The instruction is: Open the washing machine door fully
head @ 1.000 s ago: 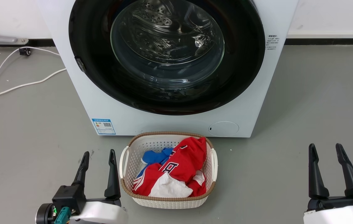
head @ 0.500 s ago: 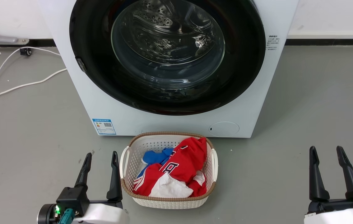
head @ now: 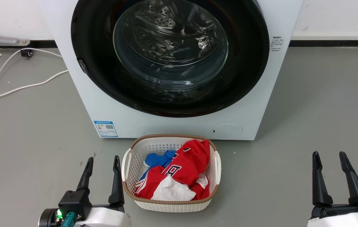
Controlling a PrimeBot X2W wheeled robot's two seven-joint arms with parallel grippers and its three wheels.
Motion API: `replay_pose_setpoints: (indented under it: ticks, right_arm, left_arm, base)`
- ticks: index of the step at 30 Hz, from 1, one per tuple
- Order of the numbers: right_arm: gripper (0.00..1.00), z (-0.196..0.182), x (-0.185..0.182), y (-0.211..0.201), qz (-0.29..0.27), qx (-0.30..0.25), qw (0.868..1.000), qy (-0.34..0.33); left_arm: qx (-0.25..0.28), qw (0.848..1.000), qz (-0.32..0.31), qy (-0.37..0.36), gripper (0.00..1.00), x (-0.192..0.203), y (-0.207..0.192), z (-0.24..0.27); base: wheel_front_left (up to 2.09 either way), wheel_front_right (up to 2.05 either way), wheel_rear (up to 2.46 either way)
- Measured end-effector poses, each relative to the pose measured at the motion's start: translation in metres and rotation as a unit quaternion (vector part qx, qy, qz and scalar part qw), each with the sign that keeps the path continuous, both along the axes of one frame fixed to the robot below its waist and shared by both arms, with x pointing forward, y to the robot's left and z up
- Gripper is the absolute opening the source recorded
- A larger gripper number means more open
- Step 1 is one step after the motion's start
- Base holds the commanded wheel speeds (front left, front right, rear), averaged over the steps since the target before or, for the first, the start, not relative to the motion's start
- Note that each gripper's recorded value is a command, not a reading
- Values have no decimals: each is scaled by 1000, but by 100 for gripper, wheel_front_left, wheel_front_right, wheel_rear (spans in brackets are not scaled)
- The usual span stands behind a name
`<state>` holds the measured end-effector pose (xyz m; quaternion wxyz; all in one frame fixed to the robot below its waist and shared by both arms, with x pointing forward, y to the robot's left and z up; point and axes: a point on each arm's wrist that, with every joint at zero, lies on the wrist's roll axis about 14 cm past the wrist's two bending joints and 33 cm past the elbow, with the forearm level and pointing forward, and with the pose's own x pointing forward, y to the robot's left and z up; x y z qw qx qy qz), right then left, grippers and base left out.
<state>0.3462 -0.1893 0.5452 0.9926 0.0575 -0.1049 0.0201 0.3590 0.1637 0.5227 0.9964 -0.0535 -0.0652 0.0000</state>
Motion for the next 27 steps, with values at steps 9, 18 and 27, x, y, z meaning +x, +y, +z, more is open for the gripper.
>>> replay_pose_setpoints:
  ticks: [9, 18, 27]
  right_arm:
    - [0, 0, 0, 2, 3, 0, 1000, 0]
    - [0, 12, 1, -13, -9, 154, 988, -26]
    - [0, -15, 1, -39, -40, 461, 886, -21]
  left_arm:
    - [1, 1000, 0, 1, 100, -1, 0, -1]
    - [1, 1000, -1, 3, 100, -1, -1, -2]
    - [1, 1000, -1, 4, 100, -2, -1, -3]
  base:
    - [0, 0, 0]
    - [0, 0, 0]
    - [0, 0, 0]
